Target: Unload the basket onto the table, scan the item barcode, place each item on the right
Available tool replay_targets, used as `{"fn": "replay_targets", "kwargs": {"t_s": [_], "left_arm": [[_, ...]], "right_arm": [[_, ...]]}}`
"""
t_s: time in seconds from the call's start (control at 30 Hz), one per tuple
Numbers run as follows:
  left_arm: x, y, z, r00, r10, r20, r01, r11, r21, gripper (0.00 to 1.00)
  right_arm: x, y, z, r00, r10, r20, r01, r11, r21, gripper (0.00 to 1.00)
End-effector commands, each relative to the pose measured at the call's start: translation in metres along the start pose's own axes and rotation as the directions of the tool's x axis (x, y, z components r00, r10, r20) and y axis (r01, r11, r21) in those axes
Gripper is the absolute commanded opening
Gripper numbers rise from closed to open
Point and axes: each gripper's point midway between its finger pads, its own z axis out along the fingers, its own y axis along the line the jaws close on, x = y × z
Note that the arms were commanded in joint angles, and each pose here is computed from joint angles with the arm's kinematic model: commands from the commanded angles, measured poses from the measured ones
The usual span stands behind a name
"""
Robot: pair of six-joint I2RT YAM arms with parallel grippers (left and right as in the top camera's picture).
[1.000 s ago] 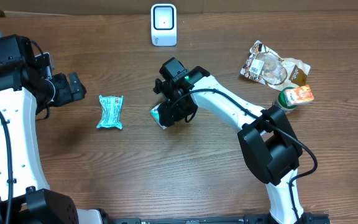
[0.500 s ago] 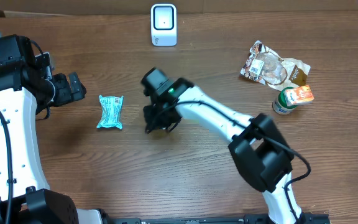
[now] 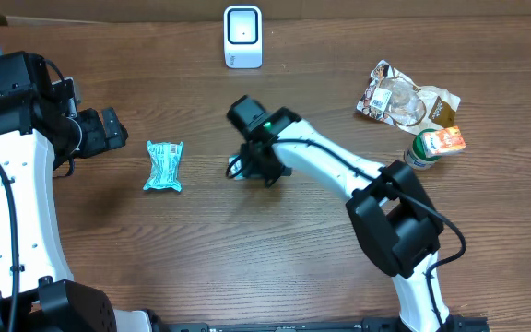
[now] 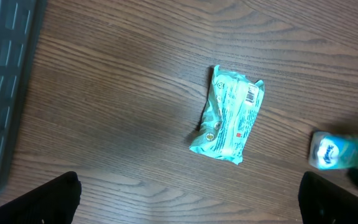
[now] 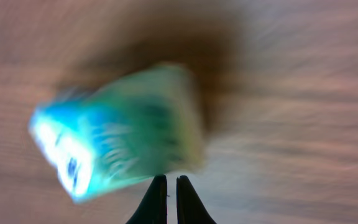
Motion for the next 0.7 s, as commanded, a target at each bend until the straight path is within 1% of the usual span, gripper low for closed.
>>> {"fn": "replay_targets", "kwargs": {"t_s": [0.0,0.1,0.13,0.2,0.3,0.33,0.4,0.43,0.47,0.5,0.53,0.6,0.67], "left_arm": [[-0.001,-0.004,-0.004,1.0,0.012,0.012,-0.012,1.0,0.006,1.0],[-0.001,-0.004,-0.004,1.0,0.012,0.012,-0.012,1.0,0.006,1.0],[-0.001,-0.004,-0.004,1.0,0.012,0.012,-0.012,1.0,0.006,1.0],[-0.001,-0.004,-0.004,1.0,0.012,0.012,-0.012,1.0,0.006,1.0],[-0.001,-0.004,-0.004,1.0,0.012,0.012,-0.012,1.0,0.006,1.0],[-0.001,-0.004,-0.004,1.0,0.012,0.012,-0.012,1.0,0.006,1.0],[-0.001,-0.004,-0.004,1.0,0.012,0.012,-0.012,1.0,0.006,1.0],[-0.001,-0.004,-0.004,1.0,0.012,0.012,-0.012,1.0,0.006,1.0],[-0.001,-0.004,-0.004,1.0,0.012,0.012,-0.012,1.0,0.006,1.0],[-0.001,-0.004,-0.004,1.0,0.012,0.012,-0.012,1.0,0.006,0.99],[-0.001,-0.004,-0.004,1.0,0.012,0.012,-0.012,1.0,0.006,1.0],[-0.001,-0.004,-0.004,1.0,0.012,0.012,-0.012,1.0,0.006,0.99],[-0.001,-0.004,-0.004,1.0,0.012,0.012,-0.012,1.0,0.006,0.99]], "right_arm": [[-0.024,-0.023,-0.003,0.996,-0.008,0.093,0.001,0.997,0.077,0.04],[-0.046,-0.025,-0.005,0.985,-0.089,0.15,0.08,0.995,0.066,0.05],[-0.054,-0.024,-0.006,0.978,-0.114,0.172,0.106,0.993,0.055,0.08],[-0.068,-0.021,-0.008,0.966,-0.146,0.212,0.143,0.989,0.028,0.1],[-0.074,0.001,-0.011,0.949,-0.223,0.225,0.251,0.962,-0.105,0.14],[-0.072,0.014,-0.014,0.938,-0.263,0.227,0.305,0.935,-0.179,0.19],[-0.071,0.023,-0.017,0.928,-0.288,0.235,0.34,0.914,-0.222,0.24],[-0.074,0.022,-0.019,0.929,-0.28,0.241,0.331,0.92,-0.209,0.25],[-0.076,0.018,-0.02,0.938,-0.252,0.237,0.299,0.935,-0.19,0.25],[-0.08,0.008,-0.021,0.956,-0.188,0.227,0.226,0.962,-0.155,0.26],[-0.082,-0.011,-0.021,0.976,-0.067,0.207,0.089,0.991,-0.099,0.26],[-0.076,-0.033,-0.021,0.982,0.085,0.168,-0.079,0.996,-0.041,0.25],[-0.066,-0.045,-0.019,0.975,0.182,0.123,-0.182,0.983,-0.015,0.23]]}}
